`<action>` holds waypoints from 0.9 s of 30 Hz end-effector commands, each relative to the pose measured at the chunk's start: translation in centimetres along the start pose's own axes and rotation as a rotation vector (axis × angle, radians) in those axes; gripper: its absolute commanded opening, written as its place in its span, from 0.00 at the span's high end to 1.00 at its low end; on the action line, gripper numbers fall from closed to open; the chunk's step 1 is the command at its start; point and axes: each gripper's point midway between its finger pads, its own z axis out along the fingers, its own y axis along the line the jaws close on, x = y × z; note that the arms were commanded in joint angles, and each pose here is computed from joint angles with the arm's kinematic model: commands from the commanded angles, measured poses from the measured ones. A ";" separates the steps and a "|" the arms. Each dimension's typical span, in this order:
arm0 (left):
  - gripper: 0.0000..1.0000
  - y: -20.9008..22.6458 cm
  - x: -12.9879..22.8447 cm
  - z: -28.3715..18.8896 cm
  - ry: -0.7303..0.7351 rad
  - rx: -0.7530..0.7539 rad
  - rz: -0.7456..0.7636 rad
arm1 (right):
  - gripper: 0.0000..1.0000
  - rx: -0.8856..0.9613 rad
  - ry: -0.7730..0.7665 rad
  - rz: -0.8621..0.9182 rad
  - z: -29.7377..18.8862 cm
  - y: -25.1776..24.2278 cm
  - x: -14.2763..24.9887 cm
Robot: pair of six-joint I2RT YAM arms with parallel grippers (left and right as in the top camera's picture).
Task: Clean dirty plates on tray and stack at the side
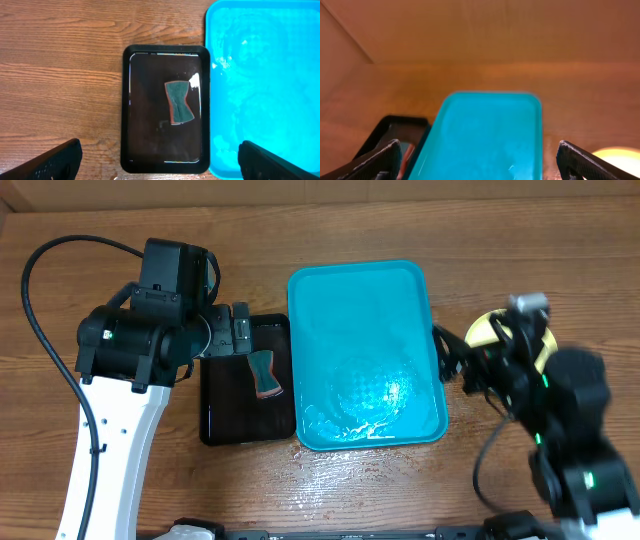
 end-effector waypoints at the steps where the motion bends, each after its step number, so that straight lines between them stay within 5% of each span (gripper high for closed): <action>1: 0.00 0.0 -0.4 -0.2 -0.013 -0.009 0.014 | 0.00 0.081 -0.081 -0.029 -2.4 -1.7 1.6; 9: 0.00 0.0 -0.4 -0.2 -0.012 -0.009 0.014 | 0.00 0.090 -0.221 -0.041 -5.9 -2.5 5.9; 27: 0.00 0.0 -0.4 -0.2 -0.012 -0.009 0.014 | 0.00 0.044 -0.481 -0.076 -3.0 -3.9 9.8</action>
